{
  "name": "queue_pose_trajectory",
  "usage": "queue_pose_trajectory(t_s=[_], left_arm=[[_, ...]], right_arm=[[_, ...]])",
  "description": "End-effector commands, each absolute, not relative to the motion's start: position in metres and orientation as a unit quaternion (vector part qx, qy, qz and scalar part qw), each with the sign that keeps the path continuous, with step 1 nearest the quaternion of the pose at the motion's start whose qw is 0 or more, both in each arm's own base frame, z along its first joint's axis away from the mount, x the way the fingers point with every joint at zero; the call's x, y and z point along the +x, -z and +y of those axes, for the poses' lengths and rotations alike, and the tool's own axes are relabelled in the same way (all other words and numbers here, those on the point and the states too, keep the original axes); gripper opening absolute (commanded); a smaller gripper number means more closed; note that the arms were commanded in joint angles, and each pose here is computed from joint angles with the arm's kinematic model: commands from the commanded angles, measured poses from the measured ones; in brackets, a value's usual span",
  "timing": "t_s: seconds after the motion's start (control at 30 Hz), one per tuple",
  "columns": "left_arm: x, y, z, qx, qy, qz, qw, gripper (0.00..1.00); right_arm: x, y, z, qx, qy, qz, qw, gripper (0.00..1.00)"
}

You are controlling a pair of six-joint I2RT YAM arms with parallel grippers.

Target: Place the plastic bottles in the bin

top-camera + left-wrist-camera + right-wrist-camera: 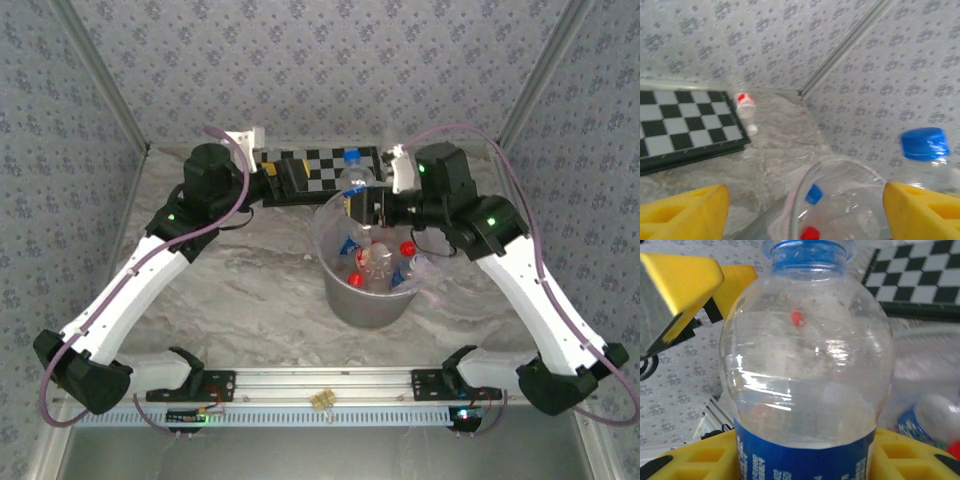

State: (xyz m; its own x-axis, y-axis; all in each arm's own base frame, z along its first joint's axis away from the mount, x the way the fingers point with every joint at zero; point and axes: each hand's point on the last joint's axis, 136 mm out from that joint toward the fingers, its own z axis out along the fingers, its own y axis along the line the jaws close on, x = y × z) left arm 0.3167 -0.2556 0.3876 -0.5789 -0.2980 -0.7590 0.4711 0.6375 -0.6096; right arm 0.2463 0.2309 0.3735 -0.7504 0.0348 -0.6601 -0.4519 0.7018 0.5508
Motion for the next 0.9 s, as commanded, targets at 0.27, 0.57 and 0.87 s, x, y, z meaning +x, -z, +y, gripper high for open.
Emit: queue_pose_trajectory(t_s=[0.27, 0.57, 0.87], left_arm=[[0.314, -0.327, -0.254, 0.046, 0.393, 0.818, 0.418, 0.78], [0.314, -0.327, -0.258, 0.051, 0.396, 0.816, 0.418, 0.77], [0.315, -0.325, -0.265, 0.057, 0.398, 0.817, 0.413, 0.76]], right_arm=[[0.243, -0.309, 0.214, 0.036, -0.319, 0.898, 0.3, 0.34], [0.234, -0.319, 0.214, 0.012, -0.319, 0.894, 0.314, 0.66], [0.231, -0.318, 0.204, -0.024, -0.289, 0.907, 0.305, 0.44]])
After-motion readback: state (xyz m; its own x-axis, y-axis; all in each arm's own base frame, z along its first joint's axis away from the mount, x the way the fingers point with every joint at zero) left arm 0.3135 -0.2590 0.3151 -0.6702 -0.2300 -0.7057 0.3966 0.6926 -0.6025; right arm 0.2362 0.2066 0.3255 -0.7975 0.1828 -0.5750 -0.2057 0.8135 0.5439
